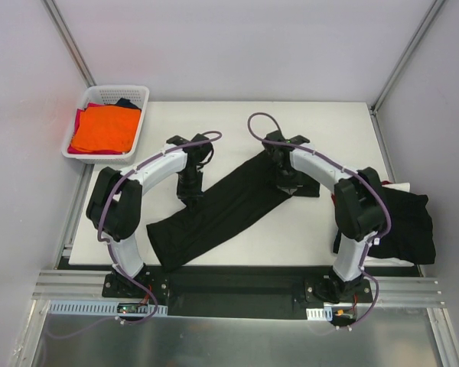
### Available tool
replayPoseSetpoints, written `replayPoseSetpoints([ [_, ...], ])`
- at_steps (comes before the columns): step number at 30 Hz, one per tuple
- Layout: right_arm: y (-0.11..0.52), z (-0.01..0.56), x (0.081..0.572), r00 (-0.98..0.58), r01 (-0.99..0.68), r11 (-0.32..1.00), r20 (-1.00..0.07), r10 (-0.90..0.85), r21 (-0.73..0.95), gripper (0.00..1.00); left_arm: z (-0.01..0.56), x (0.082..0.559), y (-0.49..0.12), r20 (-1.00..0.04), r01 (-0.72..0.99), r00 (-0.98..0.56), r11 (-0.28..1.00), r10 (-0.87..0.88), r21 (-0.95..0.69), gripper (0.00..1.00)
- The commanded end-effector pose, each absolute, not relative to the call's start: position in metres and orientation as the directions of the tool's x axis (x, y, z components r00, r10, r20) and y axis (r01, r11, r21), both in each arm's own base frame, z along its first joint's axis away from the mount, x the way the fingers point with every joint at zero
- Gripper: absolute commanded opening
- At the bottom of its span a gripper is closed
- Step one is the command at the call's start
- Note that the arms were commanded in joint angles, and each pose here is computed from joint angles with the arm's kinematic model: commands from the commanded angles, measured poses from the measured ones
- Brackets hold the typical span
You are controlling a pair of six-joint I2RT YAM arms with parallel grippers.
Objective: Fold and stack the t-shirts
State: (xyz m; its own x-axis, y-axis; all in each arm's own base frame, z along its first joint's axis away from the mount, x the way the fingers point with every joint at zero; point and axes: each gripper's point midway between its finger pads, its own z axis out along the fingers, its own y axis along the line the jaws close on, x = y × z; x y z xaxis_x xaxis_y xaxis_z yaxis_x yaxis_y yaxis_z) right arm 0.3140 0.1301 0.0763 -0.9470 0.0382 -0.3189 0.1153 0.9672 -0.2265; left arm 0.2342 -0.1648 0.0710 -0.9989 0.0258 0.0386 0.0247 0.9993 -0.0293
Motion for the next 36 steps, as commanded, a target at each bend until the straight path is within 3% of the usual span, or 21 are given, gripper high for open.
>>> replayPoseSetpoints([
  [1, 0.14, 0.052, 0.299, -0.969, 0.13, 0.969, -0.233, 0.08, -0.209, 0.01, 0.076, 0.224, -0.156, 0.022, 0.04, -0.999, 0.999, 0.041, -0.011, 0.01],
  [12, 0.159, 0.025, 0.321, -0.979, 0.139, 0.985, -0.161, 0.121, -0.105, 0.01, 0.069, 0.214, -0.147, 0.04, 0.055, -0.998, 0.998, 0.054, 0.015, 0.01],
  [26, 0.121, 0.019, 0.374, -0.974, 0.199, 0.974, -0.135, 0.184, -0.107, 0.01, 0.038, 0.191, -0.143, 0.118, 0.021, -0.993, 1.0, 0.021, 0.005, 0.0],
  [36, 0.127, 0.026, 0.435, -0.964, 0.198, 0.98, -0.189, 0.189, -0.029, 0.01, 0.031, 0.196, -0.156, 0.113, -0.047, -0.993, 0.999, -0.044, -0.025, 0.0],
])
